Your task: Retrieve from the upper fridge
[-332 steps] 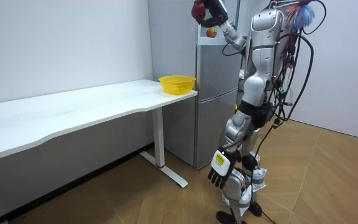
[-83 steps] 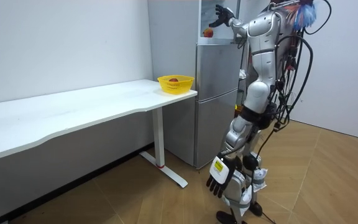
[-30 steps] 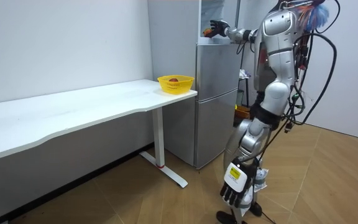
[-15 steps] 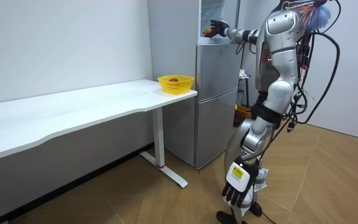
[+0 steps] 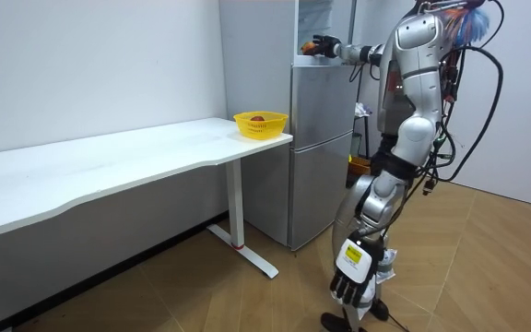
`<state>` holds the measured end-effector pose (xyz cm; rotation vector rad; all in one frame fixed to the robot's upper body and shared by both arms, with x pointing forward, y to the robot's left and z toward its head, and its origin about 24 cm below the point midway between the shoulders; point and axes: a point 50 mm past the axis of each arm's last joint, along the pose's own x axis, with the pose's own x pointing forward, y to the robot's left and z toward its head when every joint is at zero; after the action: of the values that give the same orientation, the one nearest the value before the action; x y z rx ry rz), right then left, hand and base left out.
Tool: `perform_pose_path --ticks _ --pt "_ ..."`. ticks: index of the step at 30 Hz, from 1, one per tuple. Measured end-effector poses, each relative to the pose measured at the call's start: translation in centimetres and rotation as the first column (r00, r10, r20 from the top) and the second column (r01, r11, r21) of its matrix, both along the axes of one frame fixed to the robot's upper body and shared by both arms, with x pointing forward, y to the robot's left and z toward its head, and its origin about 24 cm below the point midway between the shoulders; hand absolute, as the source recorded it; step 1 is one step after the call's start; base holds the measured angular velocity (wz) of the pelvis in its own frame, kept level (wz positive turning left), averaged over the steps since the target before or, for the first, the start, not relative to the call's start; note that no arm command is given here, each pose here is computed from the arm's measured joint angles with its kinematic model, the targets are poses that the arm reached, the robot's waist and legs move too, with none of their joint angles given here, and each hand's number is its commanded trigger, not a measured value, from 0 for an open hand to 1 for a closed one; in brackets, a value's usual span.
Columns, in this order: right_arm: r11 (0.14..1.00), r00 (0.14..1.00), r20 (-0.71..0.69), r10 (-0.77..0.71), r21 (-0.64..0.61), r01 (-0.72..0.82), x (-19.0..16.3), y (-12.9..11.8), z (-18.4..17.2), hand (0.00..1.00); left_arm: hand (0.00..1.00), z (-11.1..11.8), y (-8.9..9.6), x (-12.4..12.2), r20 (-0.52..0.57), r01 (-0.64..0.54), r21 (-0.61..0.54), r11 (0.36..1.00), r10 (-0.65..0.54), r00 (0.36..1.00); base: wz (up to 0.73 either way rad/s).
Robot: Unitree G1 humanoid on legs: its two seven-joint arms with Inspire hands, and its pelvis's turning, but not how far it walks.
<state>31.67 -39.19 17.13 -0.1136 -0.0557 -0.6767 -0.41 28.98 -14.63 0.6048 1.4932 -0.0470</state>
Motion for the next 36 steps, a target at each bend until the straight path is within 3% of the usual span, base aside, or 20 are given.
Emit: perform_pose_path --ticks 10,34,35,36 --pt "0.987 0.995 0.028 0.094 0.129 -0.096 -0.1 -0.8 -0.3 0.00 0.00 0.1 0.1 0.2 0.002 -0.002 0.006 1.000 0.002 1.000 0.00" --pt "0.976 0.983 -0.008 0.185 0.118 -0.182 -0.6 -1.6 -0.5 0.00 0.00 0.1 0.2 0.6 0.020 0.009 -0.003 1.000 -0.009 1.000 0.00" --pt "0.976 0.983 -0.008 0.185 0.118 -0.182 -0.6 -1.6 -0.5 0.08 0.00 0.1 0.2 0.6 0.020 0.010 -0.004 1.000 -0.010 1.000 0.00" --pt "0.976 0.983 -0.008 0.185 0.117 -0.182 -0.6 -1.6 -0.5 0.40 0.00 0.1 0.2 0.6 0.021 0.009 -0.004 1.000 -0.009 1.000 0.00"
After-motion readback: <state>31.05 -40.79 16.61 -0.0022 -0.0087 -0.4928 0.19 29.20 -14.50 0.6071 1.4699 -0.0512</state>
